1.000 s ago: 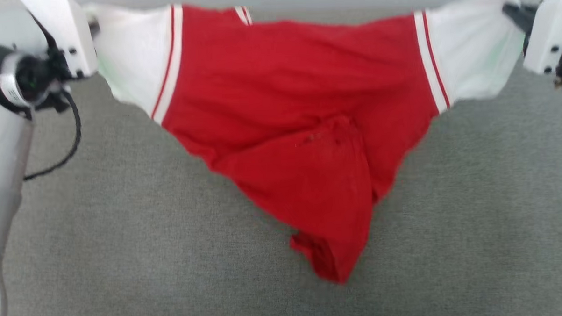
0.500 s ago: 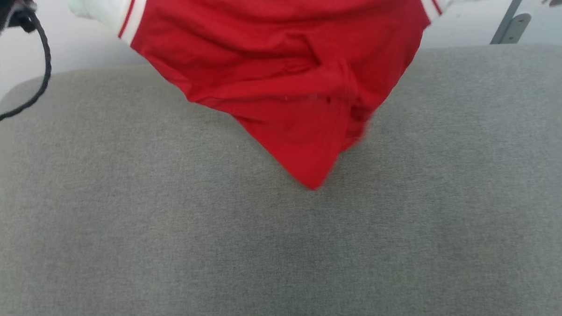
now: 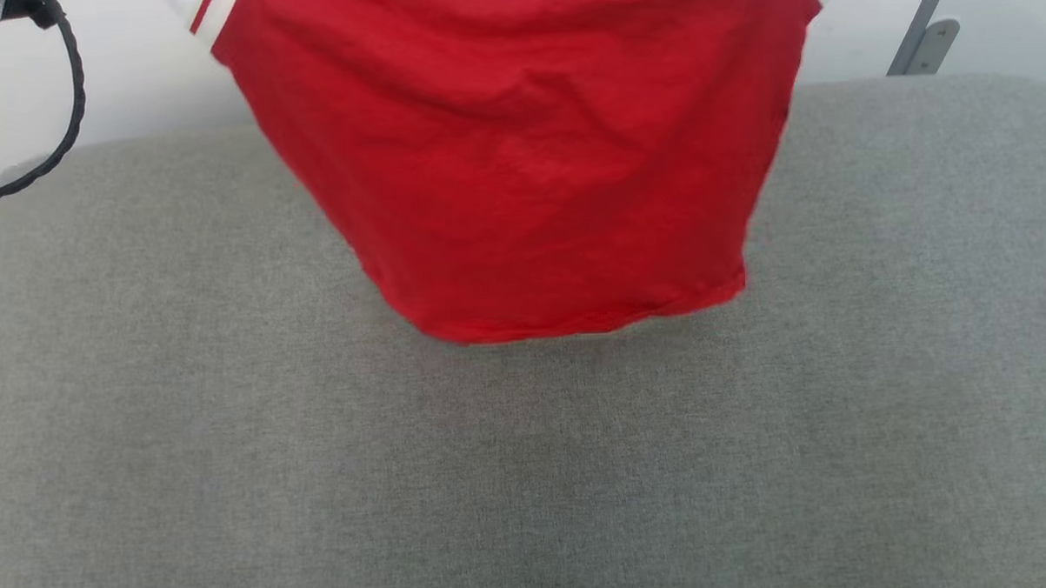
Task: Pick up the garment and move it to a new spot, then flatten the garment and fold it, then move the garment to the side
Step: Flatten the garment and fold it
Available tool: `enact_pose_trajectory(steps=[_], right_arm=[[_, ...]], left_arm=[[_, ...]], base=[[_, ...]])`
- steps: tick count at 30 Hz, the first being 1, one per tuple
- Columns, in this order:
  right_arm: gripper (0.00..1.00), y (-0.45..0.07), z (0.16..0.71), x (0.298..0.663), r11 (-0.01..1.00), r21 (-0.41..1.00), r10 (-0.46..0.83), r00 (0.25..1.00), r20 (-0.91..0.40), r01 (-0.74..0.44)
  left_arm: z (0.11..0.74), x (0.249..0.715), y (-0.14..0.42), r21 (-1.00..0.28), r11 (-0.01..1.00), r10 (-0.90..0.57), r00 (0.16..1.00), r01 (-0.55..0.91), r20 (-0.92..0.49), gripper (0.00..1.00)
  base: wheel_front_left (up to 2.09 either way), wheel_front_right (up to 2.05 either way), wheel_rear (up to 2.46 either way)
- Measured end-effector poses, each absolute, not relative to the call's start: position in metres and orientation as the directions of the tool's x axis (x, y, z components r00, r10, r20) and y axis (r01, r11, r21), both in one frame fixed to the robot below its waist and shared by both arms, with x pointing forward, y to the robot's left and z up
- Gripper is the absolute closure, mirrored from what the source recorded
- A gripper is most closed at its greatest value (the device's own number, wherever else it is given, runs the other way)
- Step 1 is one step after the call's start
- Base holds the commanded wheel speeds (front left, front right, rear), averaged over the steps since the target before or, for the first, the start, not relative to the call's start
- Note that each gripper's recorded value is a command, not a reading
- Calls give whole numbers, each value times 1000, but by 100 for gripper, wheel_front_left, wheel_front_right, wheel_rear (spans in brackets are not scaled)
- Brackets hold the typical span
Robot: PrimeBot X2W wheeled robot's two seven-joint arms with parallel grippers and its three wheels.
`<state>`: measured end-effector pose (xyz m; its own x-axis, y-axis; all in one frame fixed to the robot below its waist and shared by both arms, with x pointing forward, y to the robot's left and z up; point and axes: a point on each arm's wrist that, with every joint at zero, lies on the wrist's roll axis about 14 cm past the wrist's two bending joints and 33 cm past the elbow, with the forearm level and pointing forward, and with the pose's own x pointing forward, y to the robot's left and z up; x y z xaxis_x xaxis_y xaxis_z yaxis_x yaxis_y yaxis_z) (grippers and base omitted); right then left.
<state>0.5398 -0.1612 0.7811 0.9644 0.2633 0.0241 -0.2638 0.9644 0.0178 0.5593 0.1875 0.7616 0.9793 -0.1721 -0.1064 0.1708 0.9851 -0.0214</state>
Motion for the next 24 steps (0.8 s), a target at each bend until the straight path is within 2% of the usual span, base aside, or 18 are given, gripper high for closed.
enact_pose_trajectory(steps=[7, 13, 16, 20, 22, 24], right_arm=[[100, -163, 775, 578, 970, -4, 241, 968, 62, -242], [100, -158, 771, 626, 974, -85, 222, 961, 166, -210], [100, -156, 772, 648, 971, -147, 220, 940, 263, -186], [100, -154, 781, 666, 959, -247, 238, 868, 435, -139], [100, -149, 773, 676, 946, -298, 259, 846, 465, -126], [100, -142, 752, 687, 932, -338, 282, 852, 441, -134]], left_arm=[[760, 594, 176, -6, 983, -183, 983, 183, -24, 100], [777, 636, 169, 45, 984, -176, 969, 170, 173, 100], [792, 654, 167, 59, 987, -163, 937, 152, 310, 100], [801, 670, 163, 48, 985, -167, 863, 164, 477, 100], [791, 678, 160, 49, 982, -182, 841, 183, 510, 100], [770, 687, 160, 66, 980, -197, 847, 189, 494, 100]], base=[[0, 0, 0], [0, 0, 0], [0, 0, 0], [0, 0, 0], [0, 0, 0], [0, 0, 0]])
